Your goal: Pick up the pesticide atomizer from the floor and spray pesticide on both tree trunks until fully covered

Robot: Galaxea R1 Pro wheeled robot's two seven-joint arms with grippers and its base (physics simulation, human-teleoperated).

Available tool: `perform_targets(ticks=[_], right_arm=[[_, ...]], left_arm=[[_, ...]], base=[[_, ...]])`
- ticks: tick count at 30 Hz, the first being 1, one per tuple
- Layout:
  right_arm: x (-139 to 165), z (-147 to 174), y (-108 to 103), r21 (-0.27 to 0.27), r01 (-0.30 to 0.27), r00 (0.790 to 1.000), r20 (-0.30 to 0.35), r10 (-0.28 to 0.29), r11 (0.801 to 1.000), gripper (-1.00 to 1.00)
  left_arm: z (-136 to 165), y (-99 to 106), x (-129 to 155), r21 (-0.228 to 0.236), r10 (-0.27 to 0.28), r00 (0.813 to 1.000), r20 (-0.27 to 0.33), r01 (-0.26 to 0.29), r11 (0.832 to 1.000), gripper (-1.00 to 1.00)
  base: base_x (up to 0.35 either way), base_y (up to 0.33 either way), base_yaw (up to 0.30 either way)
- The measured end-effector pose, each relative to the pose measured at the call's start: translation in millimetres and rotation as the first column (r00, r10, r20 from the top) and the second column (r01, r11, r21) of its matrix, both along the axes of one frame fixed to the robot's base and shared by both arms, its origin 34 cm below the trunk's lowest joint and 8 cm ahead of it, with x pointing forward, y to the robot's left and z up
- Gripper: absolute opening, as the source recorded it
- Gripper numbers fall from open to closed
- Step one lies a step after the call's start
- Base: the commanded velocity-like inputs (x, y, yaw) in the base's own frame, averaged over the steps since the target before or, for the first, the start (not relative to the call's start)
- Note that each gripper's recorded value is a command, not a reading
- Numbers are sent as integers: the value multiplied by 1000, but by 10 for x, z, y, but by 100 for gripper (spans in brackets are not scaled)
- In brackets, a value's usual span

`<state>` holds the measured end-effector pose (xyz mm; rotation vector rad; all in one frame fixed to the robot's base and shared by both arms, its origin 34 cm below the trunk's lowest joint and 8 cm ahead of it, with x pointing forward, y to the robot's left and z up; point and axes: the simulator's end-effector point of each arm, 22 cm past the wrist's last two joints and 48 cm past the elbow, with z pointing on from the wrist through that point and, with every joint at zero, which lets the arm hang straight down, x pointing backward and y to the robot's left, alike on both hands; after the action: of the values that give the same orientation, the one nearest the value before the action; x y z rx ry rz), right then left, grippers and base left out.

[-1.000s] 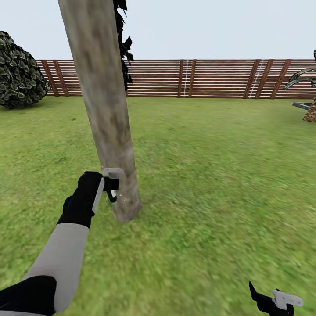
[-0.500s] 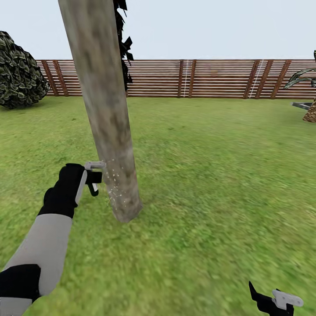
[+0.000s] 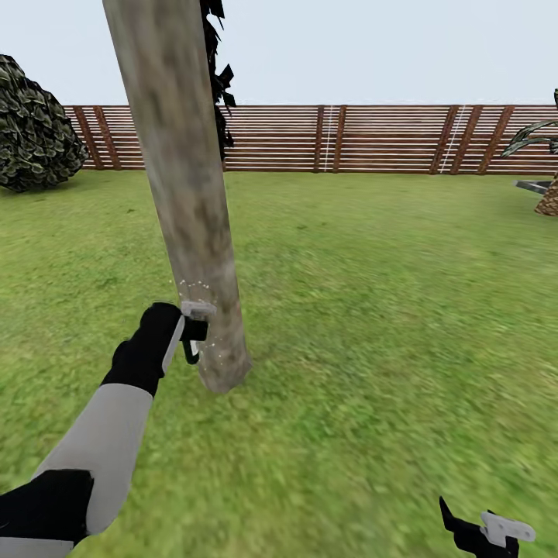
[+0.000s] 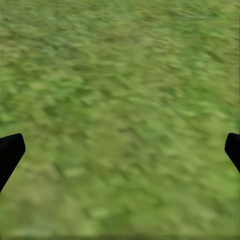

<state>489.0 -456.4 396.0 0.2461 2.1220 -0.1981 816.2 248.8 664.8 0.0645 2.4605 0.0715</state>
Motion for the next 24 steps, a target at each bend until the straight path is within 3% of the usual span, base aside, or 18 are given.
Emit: perform_targets(ticks=[4,14,15,17,20,21,24], right_arm=[[0,-1,1,0,0,1000,0,0,1000,100],[5,-2,14,2,-2,1000,0,2,1000,100],[4,-3,15,2,-2,1000,0,2,1000,100],[4,-5,17,2,-2,1000,-1,2,1000,100],[-4,-16,27,5,-2,1000,-3,2,1000,100],[-16,-34,44,10,-2,1000,-6,2,1000,100],[-23,-42,50,13,-1,1000,-8,1,1000,100]], left_arm=[[-560,-61,-276,-12,-10,994,-105,9,1000,-100],[-1426,-197,-432,-22,-50,996,-74,49,999,-100],[-1478,-208,-435,-42,-41,997,-61,38,998,-100],[-1594,-141,-461,-93,34,998,-43,-38,995,-100],[-1710,75,-552,-46,130,990,-58,-133,990,-100],[-1891,98,-722,-18,154,983,-100,-156,988,-100],[-2110,82,-907,0,159,980,-123,-160,987,-100]], base=[[0,0,0],[0,0,0],[0,0,0],[0,0,0],[0,0,0],[0,0,0],[0,0,0]])
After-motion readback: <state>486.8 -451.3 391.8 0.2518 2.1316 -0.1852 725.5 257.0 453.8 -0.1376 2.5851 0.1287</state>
